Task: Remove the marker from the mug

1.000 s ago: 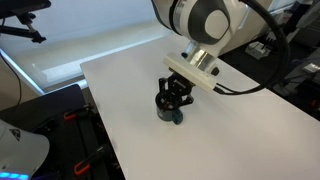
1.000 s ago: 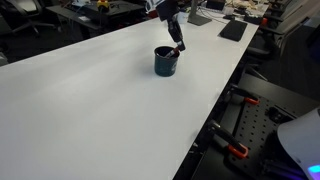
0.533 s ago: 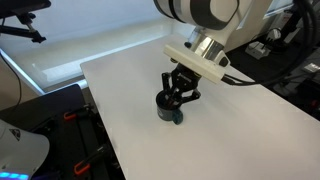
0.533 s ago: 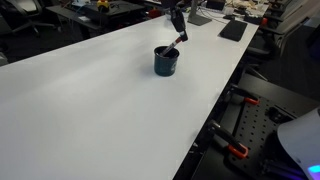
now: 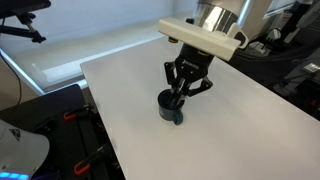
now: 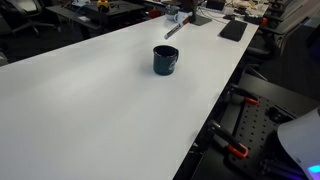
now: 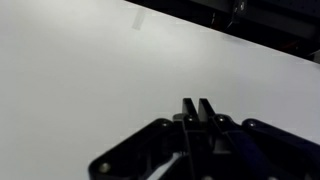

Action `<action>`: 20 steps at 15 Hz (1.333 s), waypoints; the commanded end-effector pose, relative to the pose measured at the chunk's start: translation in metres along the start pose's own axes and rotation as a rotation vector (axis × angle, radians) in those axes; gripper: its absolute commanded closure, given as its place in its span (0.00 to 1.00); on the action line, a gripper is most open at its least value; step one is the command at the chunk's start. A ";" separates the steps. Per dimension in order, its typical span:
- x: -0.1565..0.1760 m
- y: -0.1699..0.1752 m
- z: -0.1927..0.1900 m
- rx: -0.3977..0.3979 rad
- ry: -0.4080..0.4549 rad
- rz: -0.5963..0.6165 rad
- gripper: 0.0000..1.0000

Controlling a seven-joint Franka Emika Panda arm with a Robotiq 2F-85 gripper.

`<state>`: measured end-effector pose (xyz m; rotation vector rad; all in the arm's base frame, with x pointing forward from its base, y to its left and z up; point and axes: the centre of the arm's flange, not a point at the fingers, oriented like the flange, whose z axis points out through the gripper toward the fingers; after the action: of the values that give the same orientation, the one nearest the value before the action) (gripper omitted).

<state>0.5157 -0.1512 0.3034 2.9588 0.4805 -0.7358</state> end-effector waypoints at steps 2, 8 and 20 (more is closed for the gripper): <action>-0.036 -0.013 -0.008 -0.058 0.011 0.080 0.97; -0.052 -0.014 0.013 -0.043 -0.021 0.157 0.97; -0.065 -0.013 0.087 0.067 -0.126 0.176 0.97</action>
<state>0.4284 -0.1701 0.2677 2.9315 0.2071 -0.9357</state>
